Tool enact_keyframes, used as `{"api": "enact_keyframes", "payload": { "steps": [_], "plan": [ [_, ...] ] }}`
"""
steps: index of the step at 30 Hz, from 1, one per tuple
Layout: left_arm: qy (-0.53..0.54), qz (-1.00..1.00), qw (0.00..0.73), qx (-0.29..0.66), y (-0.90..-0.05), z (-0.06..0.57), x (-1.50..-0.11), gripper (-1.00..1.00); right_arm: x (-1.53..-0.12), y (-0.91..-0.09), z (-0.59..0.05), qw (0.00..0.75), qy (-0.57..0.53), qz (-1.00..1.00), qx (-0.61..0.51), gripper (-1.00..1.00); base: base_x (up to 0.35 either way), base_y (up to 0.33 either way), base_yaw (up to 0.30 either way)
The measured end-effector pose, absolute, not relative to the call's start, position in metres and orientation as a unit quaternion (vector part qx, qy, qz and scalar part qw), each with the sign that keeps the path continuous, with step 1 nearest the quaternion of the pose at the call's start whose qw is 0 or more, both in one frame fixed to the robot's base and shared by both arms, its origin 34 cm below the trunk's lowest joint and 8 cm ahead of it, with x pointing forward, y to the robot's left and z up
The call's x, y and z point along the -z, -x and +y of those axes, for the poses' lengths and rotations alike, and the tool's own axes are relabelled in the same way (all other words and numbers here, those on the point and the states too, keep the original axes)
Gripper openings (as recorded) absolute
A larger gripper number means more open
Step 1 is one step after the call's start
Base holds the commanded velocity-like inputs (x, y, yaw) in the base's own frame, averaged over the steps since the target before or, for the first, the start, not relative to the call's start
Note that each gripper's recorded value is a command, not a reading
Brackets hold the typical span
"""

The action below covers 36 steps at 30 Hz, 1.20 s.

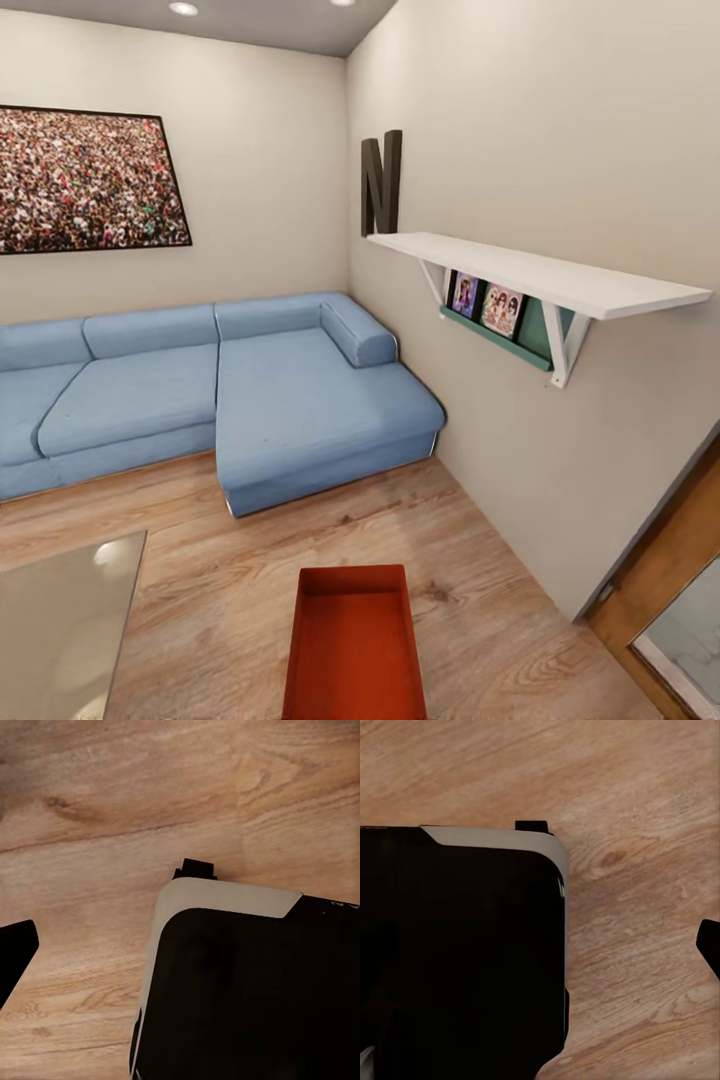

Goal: Move the two storage containers from the living room to the garage. In the garage, place one container on the floor and stack the other container on top of it (either order is fine).

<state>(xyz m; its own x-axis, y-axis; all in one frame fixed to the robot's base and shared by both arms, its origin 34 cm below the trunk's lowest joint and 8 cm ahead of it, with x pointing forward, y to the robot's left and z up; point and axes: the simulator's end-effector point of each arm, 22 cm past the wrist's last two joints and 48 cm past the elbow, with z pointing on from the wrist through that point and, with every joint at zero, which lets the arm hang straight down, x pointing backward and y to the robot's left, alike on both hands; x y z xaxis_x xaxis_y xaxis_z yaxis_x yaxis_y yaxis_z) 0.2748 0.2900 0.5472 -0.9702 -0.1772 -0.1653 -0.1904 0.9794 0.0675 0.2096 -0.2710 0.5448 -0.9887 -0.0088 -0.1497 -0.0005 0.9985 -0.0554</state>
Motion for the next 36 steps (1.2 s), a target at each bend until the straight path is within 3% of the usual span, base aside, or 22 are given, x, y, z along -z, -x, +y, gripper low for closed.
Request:
{"api": "enact_keyframes", "payload": {
  "steps": [19,36],
  "plan": [
    [0.092,0.993,0.066,-0.043,-0.264,0.29,-0.543,1.0,-0.543,-0.199,-0.27,0.061,0.003,0.998,0.027,1.0,0.0,0.0,0.144],
    [0.091,0.993,0.054,-0.044,-0.255,0.29,-0.541,1.0,-0.541,-0.19,-0.271,0.05,0.003,0.998,0.028,1.0,0.0,0.0,-0.012]
  ]
}}
